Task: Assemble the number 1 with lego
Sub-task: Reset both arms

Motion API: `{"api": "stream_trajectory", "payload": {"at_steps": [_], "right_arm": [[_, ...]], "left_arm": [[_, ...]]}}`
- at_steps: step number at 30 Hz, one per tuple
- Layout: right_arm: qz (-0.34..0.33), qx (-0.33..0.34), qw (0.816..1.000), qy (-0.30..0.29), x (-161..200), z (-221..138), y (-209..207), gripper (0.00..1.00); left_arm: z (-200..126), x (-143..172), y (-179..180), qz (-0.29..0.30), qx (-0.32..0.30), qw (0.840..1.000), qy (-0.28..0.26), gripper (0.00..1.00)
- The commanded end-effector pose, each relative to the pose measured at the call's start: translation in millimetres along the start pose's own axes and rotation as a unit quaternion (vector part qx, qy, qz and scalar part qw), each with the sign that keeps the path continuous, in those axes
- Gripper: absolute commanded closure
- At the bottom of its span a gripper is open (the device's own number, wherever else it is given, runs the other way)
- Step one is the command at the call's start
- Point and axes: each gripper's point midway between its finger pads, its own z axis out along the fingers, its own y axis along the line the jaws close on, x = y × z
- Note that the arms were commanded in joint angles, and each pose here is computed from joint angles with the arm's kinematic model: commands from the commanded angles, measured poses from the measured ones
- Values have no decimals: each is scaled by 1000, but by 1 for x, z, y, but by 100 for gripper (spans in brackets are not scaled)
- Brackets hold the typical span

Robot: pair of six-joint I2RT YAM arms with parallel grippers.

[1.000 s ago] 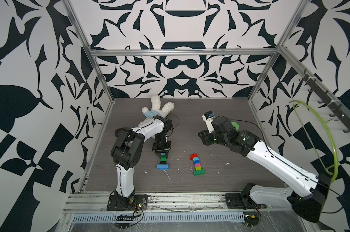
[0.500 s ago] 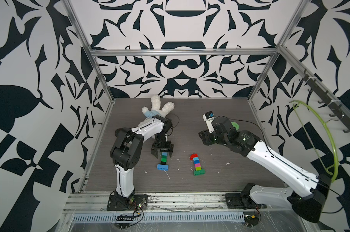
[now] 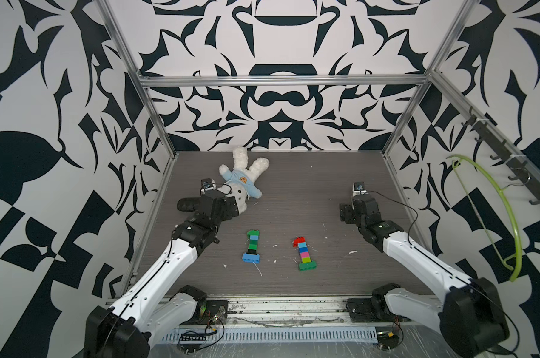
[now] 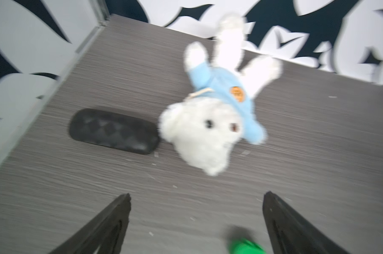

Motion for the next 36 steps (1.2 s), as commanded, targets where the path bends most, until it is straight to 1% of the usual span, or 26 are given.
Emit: {"api": "stream_trajectory", "payload": {"at_steps": [1,2,4,5,7,9,10,13,15,16,17,18,20,22,24,25,27,29,34,36], "right_arm": [[-7,-70,995,-73,-26,27,16,4],[-11,-70,995,-69,-22,35,16,4],[-15,-67,995,-79,-22,47,12,4],[-13,-69,994,-84,-22,50,11,5],[-22,-73,991,-107,-27,55,8,6],[0,-100,990,-101,-20,62,4,9],[13,-109,988,-112,-12,64,1,9],[40,-97,985,-138,-1,71,-8,6],[41,-88,987,-129,1,72,-11,4],[48,-80,987,-130,0,73,-14,1],[52,-77,988,-123,2,74,-16,0],[52,-77,988,-127,1,74,-17,0],[52,-75,988,-126,2,74,-17,0],[51,-73,988,-127,2,73,-18,0],[51,-72,988,-128,2,73,-18,0],[51,-72,988,-128,2,73,-18,0],[51,-72,988,-127,2,73,-18,0],[51,-72,988,-127,2,73,-18,0],[50,-71,990,-110,3,81,-17,0],[51,-71,990,-115,2,79,-18,0]], "left_arm": [[20,-29,28,42,-54,994,-83,0],[26,-25,41,45,-69,994,-69,0],[38,-15,60,53,-66,996,-42,0],[42,-12,67,51,-61,996,-43,0],[48,-9,74,40,-28,997,-61,0],[54,-4,80,38,-11,996,-77,0],[58,-1,82,42,-6,996,-82,0],[66,10,79,68,10,993,-97,0],[69,11,71,72,33,990,-113,0],[73,12,66,73,48,990,-114,0],[75,11,61,73,62,988,-117,0],[85,17,58,70,72,989,-109,0],[92,12,51,68,93,987,-114,0],[104,20,46,75,105,986,-105,0],[114,31,46,75,109,986,-105,0],[117,28,50,71,99,986,-110,0],[118,28,63,47,61,993,-94,0],[119,26,64,46,59,992,-104,0],[118,28,63,48,59,992,-101,1],[118,28,63,47,58,992,-101,1]]}}
